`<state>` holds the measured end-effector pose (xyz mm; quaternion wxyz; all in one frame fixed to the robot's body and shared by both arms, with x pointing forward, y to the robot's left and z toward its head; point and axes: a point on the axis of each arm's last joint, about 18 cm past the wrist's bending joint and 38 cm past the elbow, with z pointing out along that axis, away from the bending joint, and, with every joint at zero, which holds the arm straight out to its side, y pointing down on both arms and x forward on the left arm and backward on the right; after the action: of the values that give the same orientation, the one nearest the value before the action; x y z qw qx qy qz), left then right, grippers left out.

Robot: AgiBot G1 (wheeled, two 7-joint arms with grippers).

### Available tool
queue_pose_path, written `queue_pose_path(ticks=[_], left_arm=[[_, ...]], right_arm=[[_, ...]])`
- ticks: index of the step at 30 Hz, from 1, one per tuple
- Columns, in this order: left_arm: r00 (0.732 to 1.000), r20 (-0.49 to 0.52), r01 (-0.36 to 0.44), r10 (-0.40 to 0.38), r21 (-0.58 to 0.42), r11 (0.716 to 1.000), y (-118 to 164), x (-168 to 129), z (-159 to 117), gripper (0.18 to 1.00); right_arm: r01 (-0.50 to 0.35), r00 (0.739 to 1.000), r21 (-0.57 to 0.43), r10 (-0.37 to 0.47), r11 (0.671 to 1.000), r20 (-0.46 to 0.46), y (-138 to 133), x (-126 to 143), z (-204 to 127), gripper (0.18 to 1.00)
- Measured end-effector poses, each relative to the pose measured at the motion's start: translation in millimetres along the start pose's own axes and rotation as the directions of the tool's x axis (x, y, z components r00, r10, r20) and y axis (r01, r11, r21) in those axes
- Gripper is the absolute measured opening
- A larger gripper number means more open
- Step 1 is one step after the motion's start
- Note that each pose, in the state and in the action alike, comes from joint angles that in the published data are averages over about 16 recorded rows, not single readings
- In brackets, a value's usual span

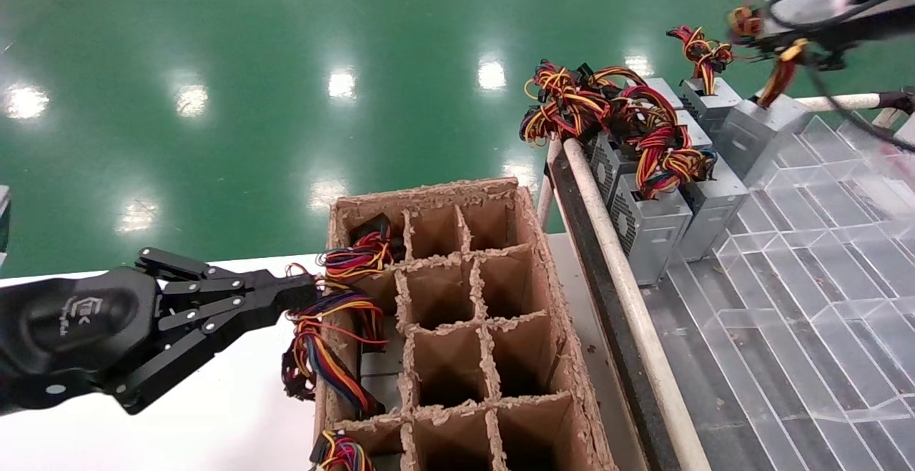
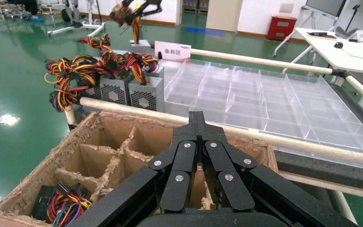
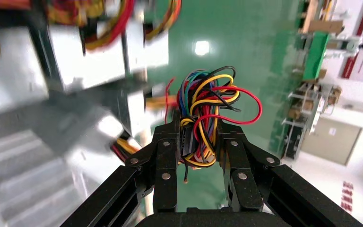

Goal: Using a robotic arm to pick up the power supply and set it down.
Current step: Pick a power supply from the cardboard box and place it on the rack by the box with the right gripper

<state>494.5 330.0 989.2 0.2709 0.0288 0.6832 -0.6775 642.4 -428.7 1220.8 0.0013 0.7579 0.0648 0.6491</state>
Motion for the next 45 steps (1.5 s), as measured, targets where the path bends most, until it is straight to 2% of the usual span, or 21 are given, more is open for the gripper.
queue_pose_path(ticks=[7,16,26,38,45], left_arm=[[1.000,0.000,0.000,0.000,0.000,1.000,0.0,0.0,0.0,0.191],[1.000,0.000,0.000,0.000,0.000,1.000,0.0,0.0,0.0,0.191],[1.000,0.000,0.000,0.000,0.000,1.000,0.0,0.0,0.0,0.191],[1.000,0.000,0.000,0.000,0.000,1.000,0.0,0.0,0.0,0.191],[1.000,0.000,0.000,0.000,0.000,1.000,0.0,0.0,0.0,0.191]], right_arm=[[-0.018,1.000,0.078,0.017,0.997,0.010,-24.0,-10.4,20.2,0.309],[-0.040,0.999,0.162,0.037,0.986,0.017,-38.0,-12.9,19.8,0.307],[-0.050,0.998,0.127,0.054,0.991,-0.026,-20.0,-7.7,12.4,0.306],[-0.050,0.988,0.071,0.060,0.996,-0.144,8.1,14.8,-9.3,0.304],[-0.048,0.985,0.077,0.060,0.996,-0.159,17.7,17.3,-22.6,0.303]])
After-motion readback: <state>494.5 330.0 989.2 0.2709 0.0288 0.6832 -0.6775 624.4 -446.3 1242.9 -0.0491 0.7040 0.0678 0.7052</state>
